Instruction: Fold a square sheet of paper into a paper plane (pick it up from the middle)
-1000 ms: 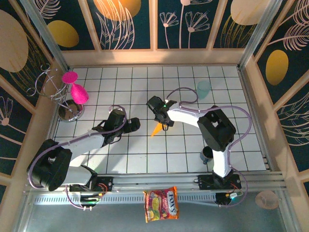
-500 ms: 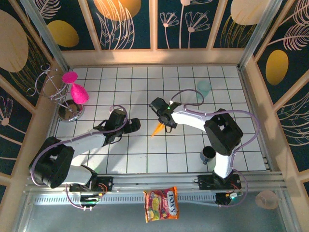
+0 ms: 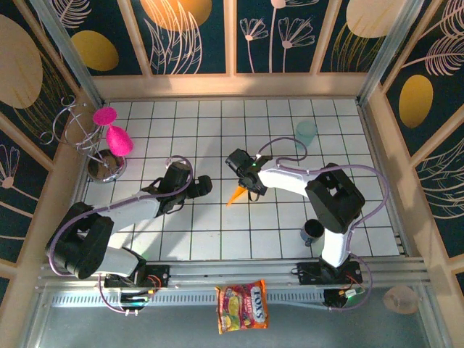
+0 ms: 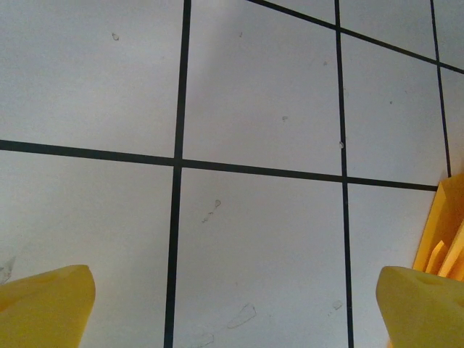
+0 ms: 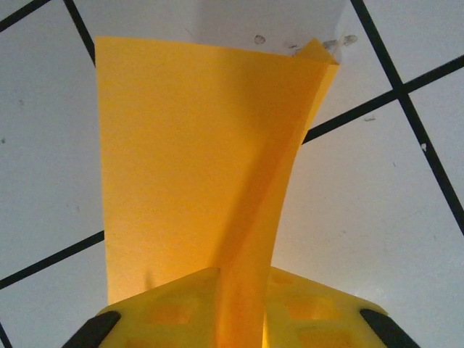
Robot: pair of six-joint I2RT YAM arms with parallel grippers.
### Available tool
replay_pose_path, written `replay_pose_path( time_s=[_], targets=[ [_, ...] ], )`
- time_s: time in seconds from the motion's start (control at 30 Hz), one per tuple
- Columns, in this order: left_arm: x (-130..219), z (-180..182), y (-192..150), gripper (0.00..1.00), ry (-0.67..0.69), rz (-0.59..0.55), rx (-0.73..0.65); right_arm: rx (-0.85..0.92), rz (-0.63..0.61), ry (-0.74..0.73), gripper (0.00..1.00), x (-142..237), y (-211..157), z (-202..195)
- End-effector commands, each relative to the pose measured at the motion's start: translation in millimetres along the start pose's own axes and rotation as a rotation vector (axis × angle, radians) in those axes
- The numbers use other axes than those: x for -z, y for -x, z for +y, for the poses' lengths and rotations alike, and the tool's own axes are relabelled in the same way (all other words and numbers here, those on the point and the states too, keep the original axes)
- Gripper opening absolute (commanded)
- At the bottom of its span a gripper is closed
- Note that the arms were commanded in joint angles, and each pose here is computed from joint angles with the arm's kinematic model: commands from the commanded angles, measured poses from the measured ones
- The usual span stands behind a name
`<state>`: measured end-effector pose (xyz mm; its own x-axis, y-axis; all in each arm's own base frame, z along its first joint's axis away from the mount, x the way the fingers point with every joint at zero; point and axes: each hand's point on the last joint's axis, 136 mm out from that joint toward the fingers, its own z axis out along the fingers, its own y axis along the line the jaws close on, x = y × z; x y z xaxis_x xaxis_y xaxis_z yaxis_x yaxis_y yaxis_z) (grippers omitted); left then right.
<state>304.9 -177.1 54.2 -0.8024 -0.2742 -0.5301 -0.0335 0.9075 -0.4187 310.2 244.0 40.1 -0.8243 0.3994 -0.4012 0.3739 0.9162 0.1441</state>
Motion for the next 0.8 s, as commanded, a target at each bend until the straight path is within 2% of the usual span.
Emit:
replay_pose_path(
  time_s=[0.0, 0.13, 0.3, 0.4, 0.57, 0.77],
  targets=[
    [5, -2, 12, 0.99, 0.002, -0.034, 0.018, -0.025, -0.047, 0.025, 0.12, 15, 14, 0],
    [11, 0, 19, 0.99, -0.001, -0.059, 0.052, 0.021, -0.095, 0.087, 0.00, 28, 27, 12],
    [20, 6, 27, 0.99, -0.031, -0.092, 0.129, 0.197, -0.160, 0.336, 0.00, 63, 47, 59],
    [27, 10, 32, 0.99, -0.068, -0.114, 0.192, 0.304, -0.173, 0.517, 0.00, 85, 47, 87],
    [42, 15, 42, 0.99, -0.132, -0.171, 0.290, 0.378, -0.137, 0.780, 0.00, 107, 31, 115],
    [57, 12, 49, 0.96, -0.211, -0.223, 0.375, 0.385, 0.000, 1.011, 0.00, 104, 1, 125]
  ],
)
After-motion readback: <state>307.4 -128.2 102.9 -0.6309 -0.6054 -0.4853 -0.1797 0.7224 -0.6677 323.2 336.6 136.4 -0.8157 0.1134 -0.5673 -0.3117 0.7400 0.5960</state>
